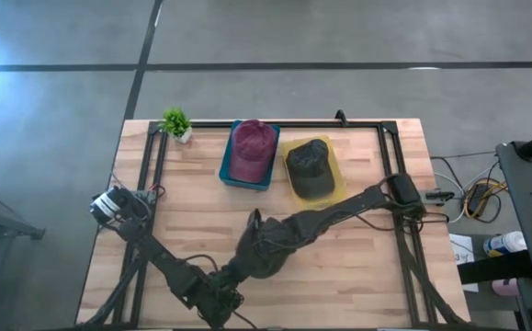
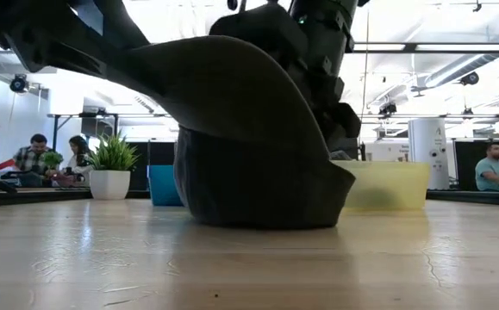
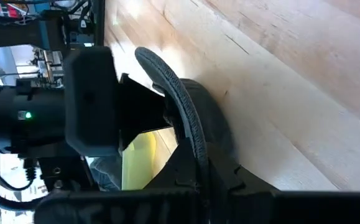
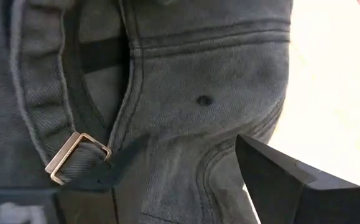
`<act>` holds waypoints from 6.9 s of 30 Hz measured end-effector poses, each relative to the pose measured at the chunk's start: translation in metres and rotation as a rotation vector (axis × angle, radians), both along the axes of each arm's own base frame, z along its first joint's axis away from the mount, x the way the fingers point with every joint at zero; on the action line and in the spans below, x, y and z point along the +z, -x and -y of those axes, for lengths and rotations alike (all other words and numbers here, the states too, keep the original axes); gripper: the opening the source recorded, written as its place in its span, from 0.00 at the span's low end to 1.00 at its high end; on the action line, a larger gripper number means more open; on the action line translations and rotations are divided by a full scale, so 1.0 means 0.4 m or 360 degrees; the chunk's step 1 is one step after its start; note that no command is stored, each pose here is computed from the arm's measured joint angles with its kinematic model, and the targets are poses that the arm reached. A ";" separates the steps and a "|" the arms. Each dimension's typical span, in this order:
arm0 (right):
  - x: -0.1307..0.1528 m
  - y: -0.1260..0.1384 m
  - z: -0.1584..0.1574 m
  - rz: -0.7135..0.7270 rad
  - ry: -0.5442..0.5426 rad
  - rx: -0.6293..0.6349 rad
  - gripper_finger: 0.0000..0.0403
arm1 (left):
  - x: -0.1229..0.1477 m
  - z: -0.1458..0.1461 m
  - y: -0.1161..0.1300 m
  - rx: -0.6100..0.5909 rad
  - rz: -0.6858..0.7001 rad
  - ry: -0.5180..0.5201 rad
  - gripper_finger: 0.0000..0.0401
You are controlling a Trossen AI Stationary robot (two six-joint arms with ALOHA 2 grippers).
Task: Pick & Place hat
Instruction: Put the black cap into the yellow bin
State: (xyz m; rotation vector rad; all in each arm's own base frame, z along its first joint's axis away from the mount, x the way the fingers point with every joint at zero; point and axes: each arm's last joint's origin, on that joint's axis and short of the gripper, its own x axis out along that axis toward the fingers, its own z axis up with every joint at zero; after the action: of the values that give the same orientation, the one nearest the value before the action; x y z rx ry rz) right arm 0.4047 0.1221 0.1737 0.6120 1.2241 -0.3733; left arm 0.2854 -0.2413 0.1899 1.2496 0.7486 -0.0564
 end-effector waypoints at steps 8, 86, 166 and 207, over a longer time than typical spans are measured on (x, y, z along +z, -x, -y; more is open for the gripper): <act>0.091 0.029 0.015 0.0133 0.0203 0.0064 0.57 | -0.002 -0.004 -0.001 0.0063 0.0028 0.0083 0.02; 0.052 0.495 -0.105 0.0436 -0.0310 -0.0345 0.41 | 0.127 -0.166 -0.075 0.1107 0.0609 0.2689 0.02; -0.135 0.281 -0.144 0.0904 -0.0635 -0.1147 0.61 | -0.187 -0.216 0.042 0.1742 0.1207 0.3360 0.02; -0.020 0.330 -0.107 0.0874 -0.0271 -0.0640 0.02 | -0.095 -0.228 0.078 0.1518 0.0894 0.3140 0.10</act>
State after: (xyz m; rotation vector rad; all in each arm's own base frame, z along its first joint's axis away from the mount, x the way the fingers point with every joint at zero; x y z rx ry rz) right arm 0.2727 0.1648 0.1658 1.0354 0.6047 -0.4025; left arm 0.2541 -0.1501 0.1517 -0.9891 0.3692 0.2775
